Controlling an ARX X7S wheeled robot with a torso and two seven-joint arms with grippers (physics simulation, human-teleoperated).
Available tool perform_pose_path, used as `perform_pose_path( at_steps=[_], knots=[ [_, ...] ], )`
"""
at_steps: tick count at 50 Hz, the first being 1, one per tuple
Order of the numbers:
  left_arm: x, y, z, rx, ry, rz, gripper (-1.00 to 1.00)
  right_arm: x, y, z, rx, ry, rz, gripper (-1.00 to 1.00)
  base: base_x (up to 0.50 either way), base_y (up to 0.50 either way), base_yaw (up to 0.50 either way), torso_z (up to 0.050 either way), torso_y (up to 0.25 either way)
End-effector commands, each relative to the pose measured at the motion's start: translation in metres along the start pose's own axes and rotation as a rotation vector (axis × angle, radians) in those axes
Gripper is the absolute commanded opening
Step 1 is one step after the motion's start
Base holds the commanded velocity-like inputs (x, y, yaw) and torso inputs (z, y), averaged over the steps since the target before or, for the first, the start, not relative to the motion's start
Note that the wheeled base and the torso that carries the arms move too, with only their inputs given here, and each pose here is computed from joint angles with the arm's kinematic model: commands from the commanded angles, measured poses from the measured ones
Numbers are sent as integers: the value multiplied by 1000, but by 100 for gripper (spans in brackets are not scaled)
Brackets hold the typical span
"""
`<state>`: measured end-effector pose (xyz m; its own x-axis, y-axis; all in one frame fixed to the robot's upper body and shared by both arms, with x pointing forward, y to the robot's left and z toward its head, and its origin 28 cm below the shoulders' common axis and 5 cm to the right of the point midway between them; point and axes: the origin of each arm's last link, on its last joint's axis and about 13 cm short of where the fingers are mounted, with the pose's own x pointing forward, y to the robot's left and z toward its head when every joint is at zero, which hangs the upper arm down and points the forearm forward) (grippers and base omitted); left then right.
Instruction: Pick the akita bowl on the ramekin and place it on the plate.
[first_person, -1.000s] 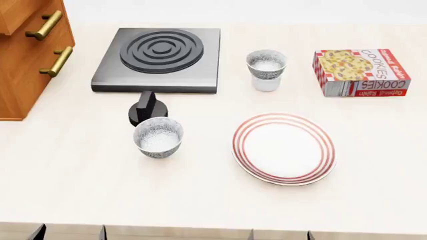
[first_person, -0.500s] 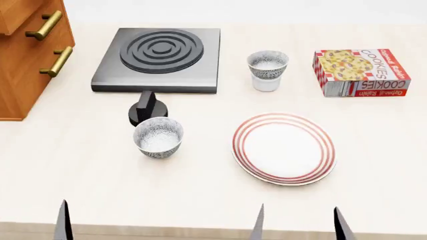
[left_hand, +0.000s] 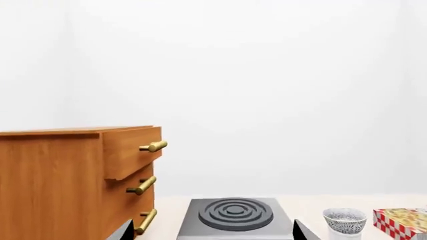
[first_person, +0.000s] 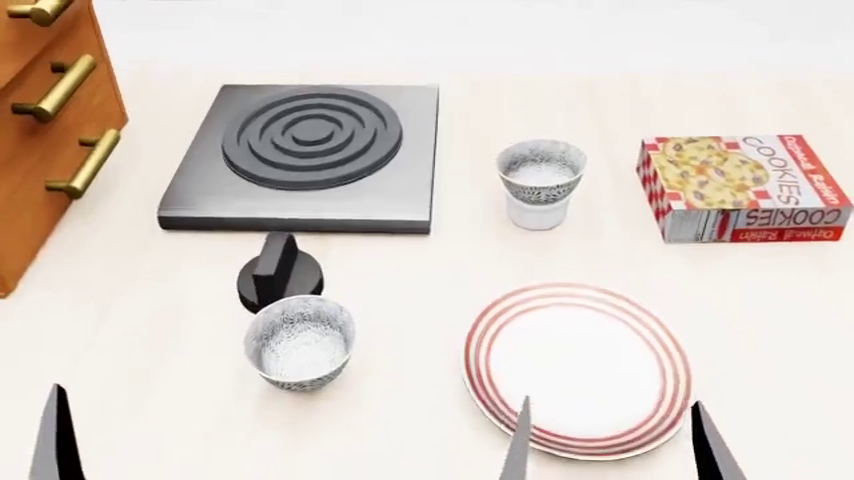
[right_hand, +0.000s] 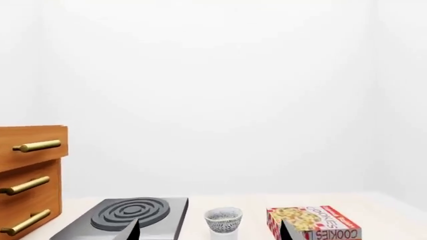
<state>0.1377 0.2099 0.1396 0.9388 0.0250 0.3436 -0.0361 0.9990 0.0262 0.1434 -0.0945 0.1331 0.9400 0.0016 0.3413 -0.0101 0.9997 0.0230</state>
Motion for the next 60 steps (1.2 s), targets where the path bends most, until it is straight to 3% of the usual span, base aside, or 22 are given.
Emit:
perform_pose_path(
  at_steps=[1,22,38,60],
  knots=[
    [-2,0,4,-8,-10,2,100,-2,1,3,-8,-5,3,100,500,0,0,0,0],
    [-2,-1,4,-23,10,-10,100,-3,2,3,-11,-4,10,100,500,0,0,0,0],
    [-1,-2,4,-20,8,-14,100,-1,1,0,12,-1,0,100,500,0,0,50,0],
    [-2,-2,3,-32,-12,-8,100,-1,2,3,-14,0,3,100,4,0,0,50,0]
  ],
)
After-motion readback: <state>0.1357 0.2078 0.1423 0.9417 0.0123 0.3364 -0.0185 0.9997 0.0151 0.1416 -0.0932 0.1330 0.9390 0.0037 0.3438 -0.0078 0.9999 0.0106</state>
